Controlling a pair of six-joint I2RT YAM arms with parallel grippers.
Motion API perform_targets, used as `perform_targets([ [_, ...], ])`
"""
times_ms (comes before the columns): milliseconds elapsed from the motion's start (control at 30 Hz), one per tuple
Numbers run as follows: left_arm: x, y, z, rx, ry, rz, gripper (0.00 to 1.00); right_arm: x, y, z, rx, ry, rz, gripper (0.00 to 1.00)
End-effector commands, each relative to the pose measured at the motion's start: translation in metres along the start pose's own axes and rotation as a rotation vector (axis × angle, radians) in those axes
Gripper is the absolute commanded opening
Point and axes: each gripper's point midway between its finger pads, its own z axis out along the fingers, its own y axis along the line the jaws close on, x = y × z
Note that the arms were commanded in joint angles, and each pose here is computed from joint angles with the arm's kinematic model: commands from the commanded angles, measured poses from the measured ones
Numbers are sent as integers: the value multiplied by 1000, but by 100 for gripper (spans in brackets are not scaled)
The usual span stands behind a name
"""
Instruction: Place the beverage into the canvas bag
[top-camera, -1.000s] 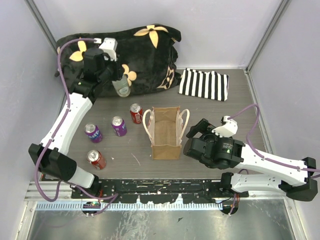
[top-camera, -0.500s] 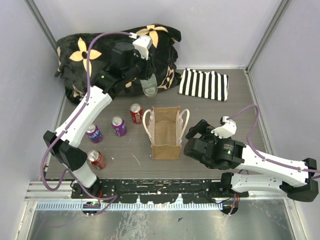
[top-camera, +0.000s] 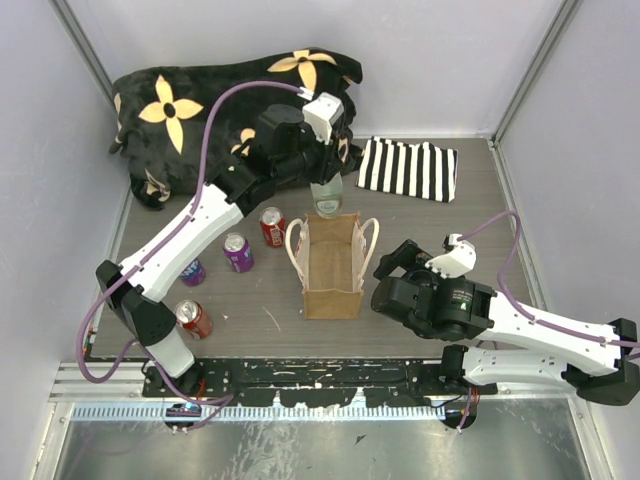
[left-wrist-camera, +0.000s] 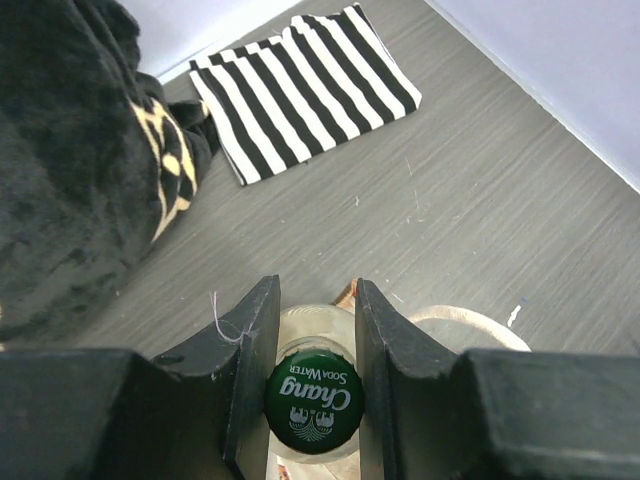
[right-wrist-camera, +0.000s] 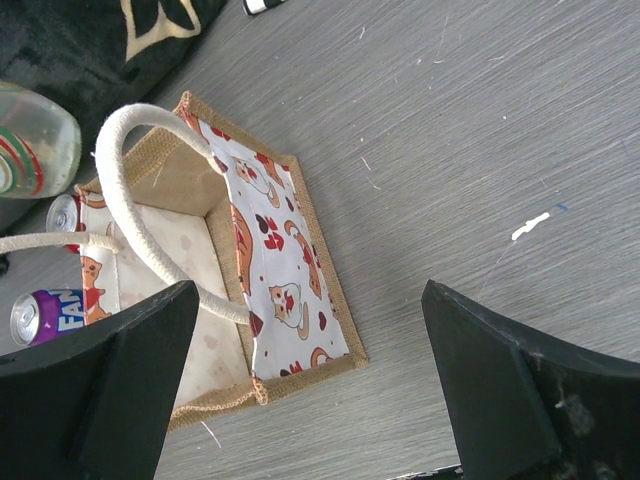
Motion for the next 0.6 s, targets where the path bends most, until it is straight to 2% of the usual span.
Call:
perform_targets([
  [0, -37, -16, -1, 50, -157, -13, 0, -10, -3, -2, -6, -28, 30, 100],
  [233, -2, -31, 16, 84, -123, -18, 0, -11, -10, -3, 0, -23, 33, 100],
  [567, 28, -41, 39, 100, -104, -43, 0, -8, -9, -3, 8, -15, 23, 100],
])
